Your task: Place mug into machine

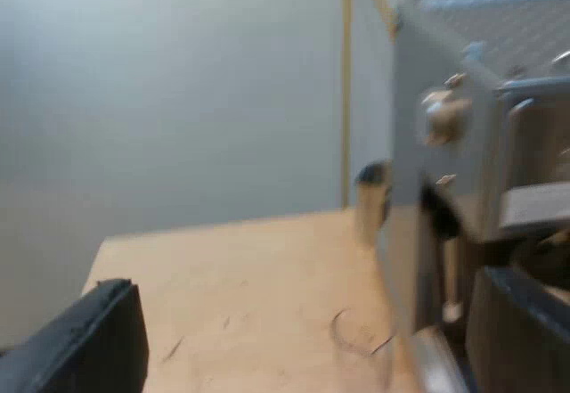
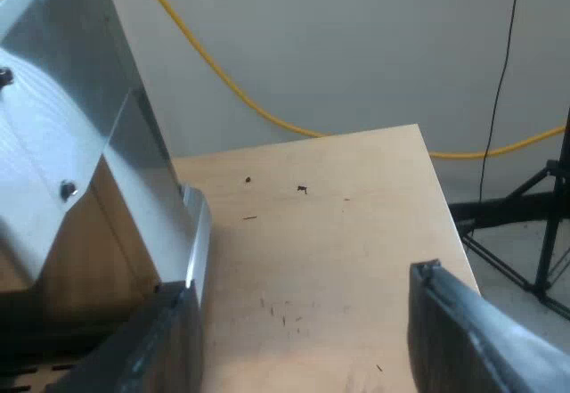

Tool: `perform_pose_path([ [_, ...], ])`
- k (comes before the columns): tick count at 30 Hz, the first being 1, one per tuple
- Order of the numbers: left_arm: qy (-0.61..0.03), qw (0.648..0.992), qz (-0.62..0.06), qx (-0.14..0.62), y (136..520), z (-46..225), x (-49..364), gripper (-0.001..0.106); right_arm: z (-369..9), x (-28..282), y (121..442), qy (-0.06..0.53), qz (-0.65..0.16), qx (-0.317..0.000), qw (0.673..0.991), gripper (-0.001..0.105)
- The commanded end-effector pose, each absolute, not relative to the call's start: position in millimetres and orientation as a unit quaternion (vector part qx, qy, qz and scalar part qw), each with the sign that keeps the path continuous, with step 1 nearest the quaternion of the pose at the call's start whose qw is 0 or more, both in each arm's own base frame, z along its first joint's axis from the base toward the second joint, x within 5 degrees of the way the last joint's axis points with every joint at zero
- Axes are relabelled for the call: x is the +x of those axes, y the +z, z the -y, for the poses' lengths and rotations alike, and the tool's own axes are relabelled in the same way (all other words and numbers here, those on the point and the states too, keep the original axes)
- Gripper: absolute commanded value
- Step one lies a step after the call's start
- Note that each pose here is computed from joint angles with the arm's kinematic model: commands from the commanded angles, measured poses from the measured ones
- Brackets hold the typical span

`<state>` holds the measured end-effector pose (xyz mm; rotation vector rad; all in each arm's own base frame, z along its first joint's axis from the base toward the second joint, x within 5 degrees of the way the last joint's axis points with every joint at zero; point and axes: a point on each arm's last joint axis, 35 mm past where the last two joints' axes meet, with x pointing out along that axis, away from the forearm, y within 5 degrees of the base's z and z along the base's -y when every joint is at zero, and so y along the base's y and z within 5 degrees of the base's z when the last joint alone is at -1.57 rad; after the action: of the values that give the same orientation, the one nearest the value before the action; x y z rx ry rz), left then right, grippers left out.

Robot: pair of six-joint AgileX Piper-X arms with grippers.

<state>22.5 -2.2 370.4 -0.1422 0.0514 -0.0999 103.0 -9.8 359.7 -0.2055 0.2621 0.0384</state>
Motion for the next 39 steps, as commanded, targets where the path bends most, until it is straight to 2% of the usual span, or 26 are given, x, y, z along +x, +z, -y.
perform_pose_path([
  [1, -0.062, 0.995, -0.001, -0.077, 373.5, 1.3, 9.3, 0.079, 7.3, 90.0, 362.1, 0.022, -0.105, -0.107, 0.988, 0.052],
  [9, -0.061, 0.993, -0.064, -0.074, 359.0, 0.7, 1.8, 0.079, 1.9, 52.6, 354.6, 0.018, -0.068, -0.113, 0.991, 0.052],
  [21, -0.117, 0.987, -0.073, -0.079, 358.0, 4.7, 1.0, 0.079, -2.8, 20.4, 336.9, 0.022, -0.097, -0.120, 0.988, 0.052],
  [28, -0.118, 0.987, -0.079, -0.079, 354.4, 5.1, 3.4, 0.079, -2.3, 23.7, 317.5, 0.028, -0.136, -0.114, 0.984, 0.052],
  [32, -0.117, 0.986, -0.089, -0.079, 348.7, 5.5, 7.1, 0.079, -2.2, 28.2, 296.8, 0.042, -0.188, -0.103, 0.976, 0.052],
  [39, -0.115, 0.984, -0.107, -0.079, 336.0, 6.5, 15.8, 0.079, -1.9, 35.9, 281.3, 0.056, -0.203, -0.097, 0.973, 0.052],
])
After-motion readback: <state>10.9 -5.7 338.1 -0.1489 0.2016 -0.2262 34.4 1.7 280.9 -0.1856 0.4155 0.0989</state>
